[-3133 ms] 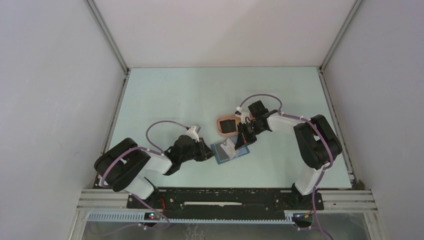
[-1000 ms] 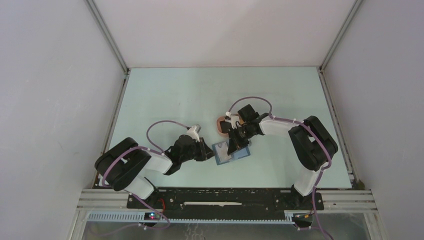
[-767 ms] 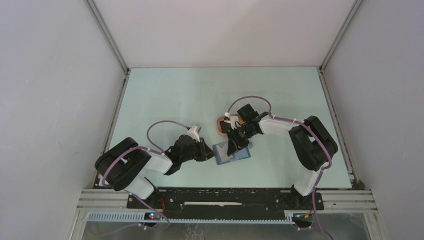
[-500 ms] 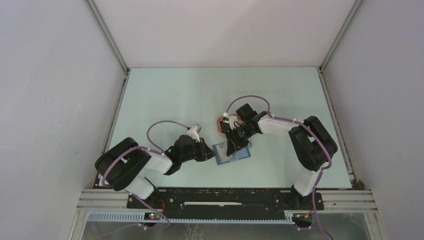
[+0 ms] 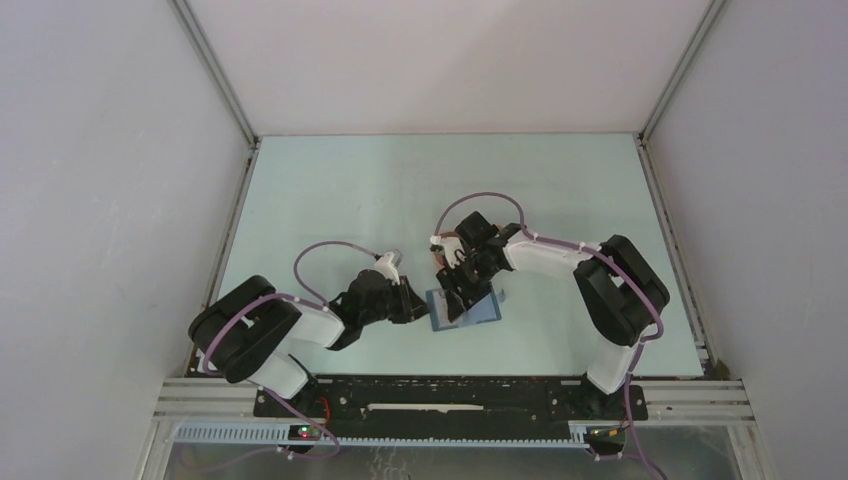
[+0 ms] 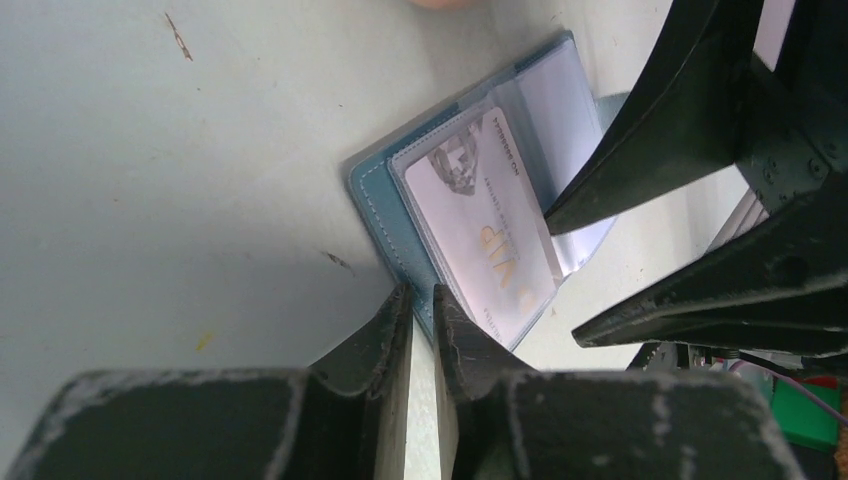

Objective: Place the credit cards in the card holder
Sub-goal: Insert the credit card into the card holder.

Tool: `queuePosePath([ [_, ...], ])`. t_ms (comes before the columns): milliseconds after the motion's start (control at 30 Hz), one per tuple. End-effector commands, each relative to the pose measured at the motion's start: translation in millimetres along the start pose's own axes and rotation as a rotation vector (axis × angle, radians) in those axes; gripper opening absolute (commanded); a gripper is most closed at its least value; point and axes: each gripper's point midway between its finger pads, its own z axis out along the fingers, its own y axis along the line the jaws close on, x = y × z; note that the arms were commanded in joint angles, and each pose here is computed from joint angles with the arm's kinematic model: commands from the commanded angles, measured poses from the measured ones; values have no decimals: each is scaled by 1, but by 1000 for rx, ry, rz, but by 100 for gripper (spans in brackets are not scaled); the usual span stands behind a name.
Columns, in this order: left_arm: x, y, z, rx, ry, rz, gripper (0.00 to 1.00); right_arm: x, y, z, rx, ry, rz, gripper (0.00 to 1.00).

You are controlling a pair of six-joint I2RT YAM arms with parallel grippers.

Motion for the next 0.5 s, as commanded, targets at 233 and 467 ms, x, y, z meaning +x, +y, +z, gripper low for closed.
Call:
queuePosePath([
  [233,-28,-20,-24,28,-110,112,26,-28,15,-60,17,-114,-365,74],
  [467,-79,-44,-65,14,-314,284,51,-44,24,-118,-47,-278,-405,75],
])
